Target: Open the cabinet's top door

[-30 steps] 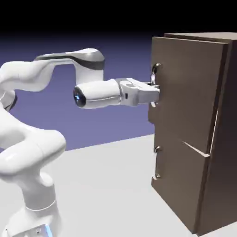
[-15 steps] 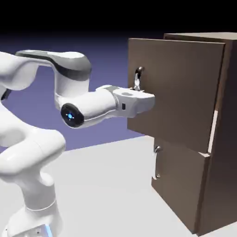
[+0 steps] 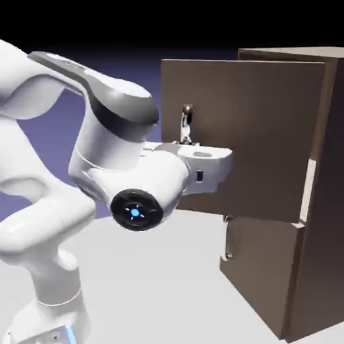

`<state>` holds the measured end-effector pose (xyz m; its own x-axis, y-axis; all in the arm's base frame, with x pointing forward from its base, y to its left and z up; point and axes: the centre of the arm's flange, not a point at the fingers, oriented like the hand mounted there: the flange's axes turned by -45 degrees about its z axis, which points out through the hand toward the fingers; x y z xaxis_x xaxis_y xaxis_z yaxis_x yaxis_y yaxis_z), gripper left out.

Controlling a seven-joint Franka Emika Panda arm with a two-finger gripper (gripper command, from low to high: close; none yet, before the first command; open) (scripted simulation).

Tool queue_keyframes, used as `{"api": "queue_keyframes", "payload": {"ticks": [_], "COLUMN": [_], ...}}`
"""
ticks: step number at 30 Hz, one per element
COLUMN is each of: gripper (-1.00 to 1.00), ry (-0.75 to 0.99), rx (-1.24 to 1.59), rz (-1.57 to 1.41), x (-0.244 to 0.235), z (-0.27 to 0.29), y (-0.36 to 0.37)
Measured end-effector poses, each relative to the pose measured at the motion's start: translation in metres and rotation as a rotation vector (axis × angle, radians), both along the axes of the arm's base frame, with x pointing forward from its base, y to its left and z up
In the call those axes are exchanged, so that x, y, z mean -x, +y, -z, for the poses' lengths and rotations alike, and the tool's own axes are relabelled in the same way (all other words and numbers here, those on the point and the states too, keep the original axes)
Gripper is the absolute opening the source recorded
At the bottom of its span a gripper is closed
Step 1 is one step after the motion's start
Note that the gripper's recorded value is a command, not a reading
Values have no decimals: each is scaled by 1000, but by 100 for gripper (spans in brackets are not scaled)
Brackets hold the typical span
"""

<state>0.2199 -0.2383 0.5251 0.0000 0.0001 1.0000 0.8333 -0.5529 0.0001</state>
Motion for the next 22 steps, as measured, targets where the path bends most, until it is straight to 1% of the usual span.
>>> {"api": "queue_keyframes", "payload": {"ticks": [9,21,22], "gripper": [-100,-100,100], "ry": [0,0,0], "rx": [0,0,0], "rz": [-242,-519,-523], "x": [-4,-30,-30], "z": [0,0,0], "y": [-69,-144,-145]}}
